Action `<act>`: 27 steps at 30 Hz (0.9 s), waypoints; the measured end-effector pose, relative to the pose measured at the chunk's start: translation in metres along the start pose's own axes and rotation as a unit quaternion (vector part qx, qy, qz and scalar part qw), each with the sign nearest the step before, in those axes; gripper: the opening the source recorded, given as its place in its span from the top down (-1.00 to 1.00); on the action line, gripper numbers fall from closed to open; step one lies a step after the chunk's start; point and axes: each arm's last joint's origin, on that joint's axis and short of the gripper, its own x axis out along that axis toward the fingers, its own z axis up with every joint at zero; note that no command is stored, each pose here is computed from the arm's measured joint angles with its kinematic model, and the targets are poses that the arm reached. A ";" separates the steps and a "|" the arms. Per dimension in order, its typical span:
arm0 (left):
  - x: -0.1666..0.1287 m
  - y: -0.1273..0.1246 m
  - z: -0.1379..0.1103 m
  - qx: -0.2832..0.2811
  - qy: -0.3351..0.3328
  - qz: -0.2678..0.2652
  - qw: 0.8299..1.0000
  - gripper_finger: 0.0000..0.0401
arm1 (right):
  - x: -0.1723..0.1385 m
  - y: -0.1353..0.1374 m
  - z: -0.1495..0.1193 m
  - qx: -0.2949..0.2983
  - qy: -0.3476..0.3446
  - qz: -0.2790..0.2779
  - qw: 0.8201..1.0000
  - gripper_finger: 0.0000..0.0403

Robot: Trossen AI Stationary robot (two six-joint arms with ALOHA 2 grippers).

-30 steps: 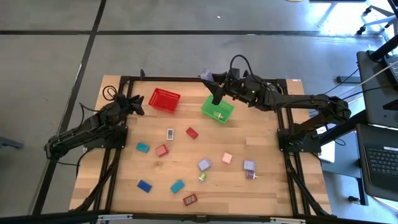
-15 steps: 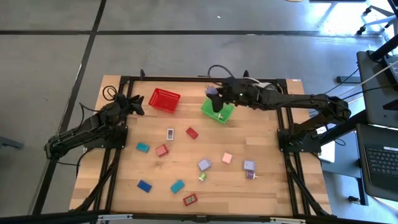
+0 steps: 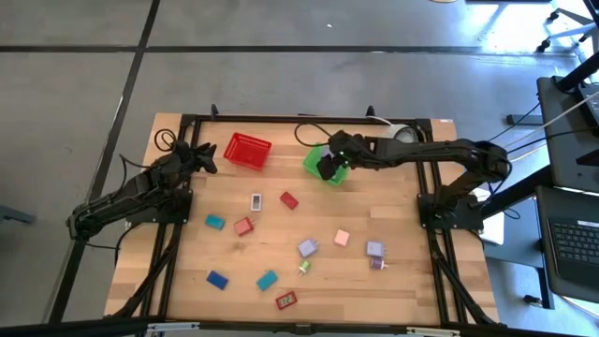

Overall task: Pick & Place Office items
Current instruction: Put the top light violet charger adapter into the green bin

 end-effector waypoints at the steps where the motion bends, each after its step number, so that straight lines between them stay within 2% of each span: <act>1: 0.000 0.000 0.000 0.000 0.000 0.000 1.000 0.30 | 0.004 -0.001 -0.001 -0.001 0.006 -0.002 1.000 -0.04; 14: 0.000 0.000 0.000 0.000 0.000 0.000 1.000 0.30 | 0.046 -0.003 -0.019 -0.012 0.064 -0.035 0.997 -0.06; 27: 0.000 0.000 0.000 0.000 0.000 0.000 1.000 0.30 | 0.061 -0.005 -0.026 -0.018 0.075 -0.057 0.995 -0.13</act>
